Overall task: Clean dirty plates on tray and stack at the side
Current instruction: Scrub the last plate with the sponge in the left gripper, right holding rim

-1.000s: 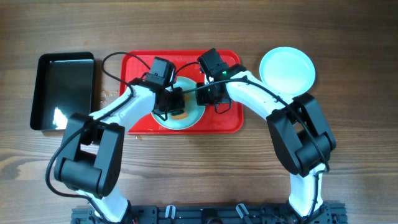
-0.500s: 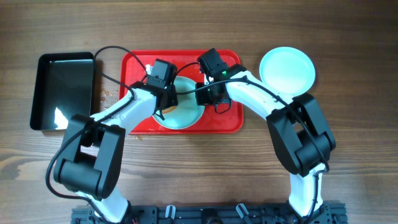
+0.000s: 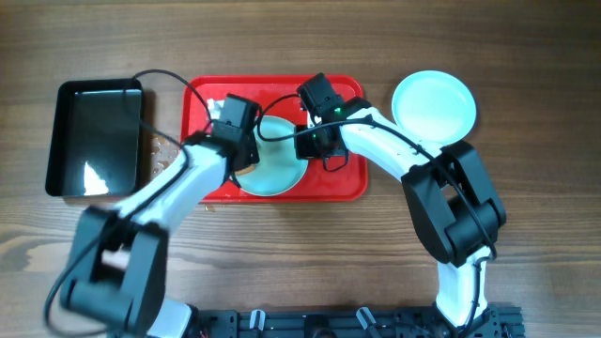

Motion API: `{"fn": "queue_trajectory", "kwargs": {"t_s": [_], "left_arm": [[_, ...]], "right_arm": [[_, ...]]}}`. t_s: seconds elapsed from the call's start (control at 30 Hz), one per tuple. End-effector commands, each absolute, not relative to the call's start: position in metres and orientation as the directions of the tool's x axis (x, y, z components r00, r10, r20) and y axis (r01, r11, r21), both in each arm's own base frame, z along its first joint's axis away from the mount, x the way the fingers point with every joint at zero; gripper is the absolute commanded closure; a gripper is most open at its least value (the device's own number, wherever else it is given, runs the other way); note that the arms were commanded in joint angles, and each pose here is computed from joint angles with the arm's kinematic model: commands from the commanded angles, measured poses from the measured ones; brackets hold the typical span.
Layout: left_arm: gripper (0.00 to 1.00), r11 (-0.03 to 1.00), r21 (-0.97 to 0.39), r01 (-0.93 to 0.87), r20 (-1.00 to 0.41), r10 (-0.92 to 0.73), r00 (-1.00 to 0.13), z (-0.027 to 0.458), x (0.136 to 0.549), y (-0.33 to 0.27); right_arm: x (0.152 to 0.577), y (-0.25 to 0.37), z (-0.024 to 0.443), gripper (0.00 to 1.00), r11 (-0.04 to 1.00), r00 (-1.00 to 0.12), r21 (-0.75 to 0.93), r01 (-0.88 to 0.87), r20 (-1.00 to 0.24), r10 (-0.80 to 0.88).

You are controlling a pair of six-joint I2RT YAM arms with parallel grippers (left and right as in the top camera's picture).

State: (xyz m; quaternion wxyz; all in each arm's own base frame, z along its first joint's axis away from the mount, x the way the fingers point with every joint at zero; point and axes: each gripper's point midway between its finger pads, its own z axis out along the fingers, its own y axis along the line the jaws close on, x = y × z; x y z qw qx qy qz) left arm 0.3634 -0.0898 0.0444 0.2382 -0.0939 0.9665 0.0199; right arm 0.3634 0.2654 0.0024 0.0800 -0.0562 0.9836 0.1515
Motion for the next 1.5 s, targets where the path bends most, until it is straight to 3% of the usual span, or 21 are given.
{"fn": "queue_trajectory", "kwargs": {"t_s": [0.0,0.23,0.37,0.5,0.77,1.1,1.47], "left_arm": [[0.72,0.980,-0.103,-0.170,-0.526,-0.199,-0.827,0.081,0.369,-0.099],[0.75,0.981,-0.139,-0.137,-0.434,-0.185,-0.882,0.056,0.359,-0.112],[0.66,0.984,-0.095,-0.150,-0.371,-0.175,-0.912,0.026,0.354,-0.108],[0.67,0.983,-0.070,-0.167,-0.338,-0.181,-0.923,0.011,0.352,-0.100],[0.73,0.989,-0.069,-0.134,-0.369,-0.150,-0.917,0.023,0.359,-0.097],[0.71,0.985,-0.128,-0.119,-0.481,-0.167,-0.861,0.079,0.365,-0.099],[0.70,0.988,-0.076,-0.132,-0.382,-0.151,-0.912,0.041,0.355,-0.096]], "right_arm": [[0.350,0.254,-0.031,0.96,0.967,-0.990,0.225,-0.116,-0.104,-0.095],[0.350,0.254,-0.031,0.96,0.967,-0.990,0.225,-0.117,-0.103,-0.096],[0.350,0.254,-0.031,0.96,0.967,-0.990,0.225,-0.116,-0.103,-0.095],[0.350,0.254,-0.031,0.96,0.967,-0.990,0.225,-0.116,-0.103,-0.095],[0.350,0.254,-0.031,0.96,0.967,-0.990,0.226,-0.117,-0.104,-0.095],[0.350,0.254,-0.031,0.96,0.967,-0.990,0.226,-0.117,-0.105,-0.095],[0.350,0.254,-0.031,0.96,0.967,-0.990,0.225,-0.116,-0.104,-0.095]]}}
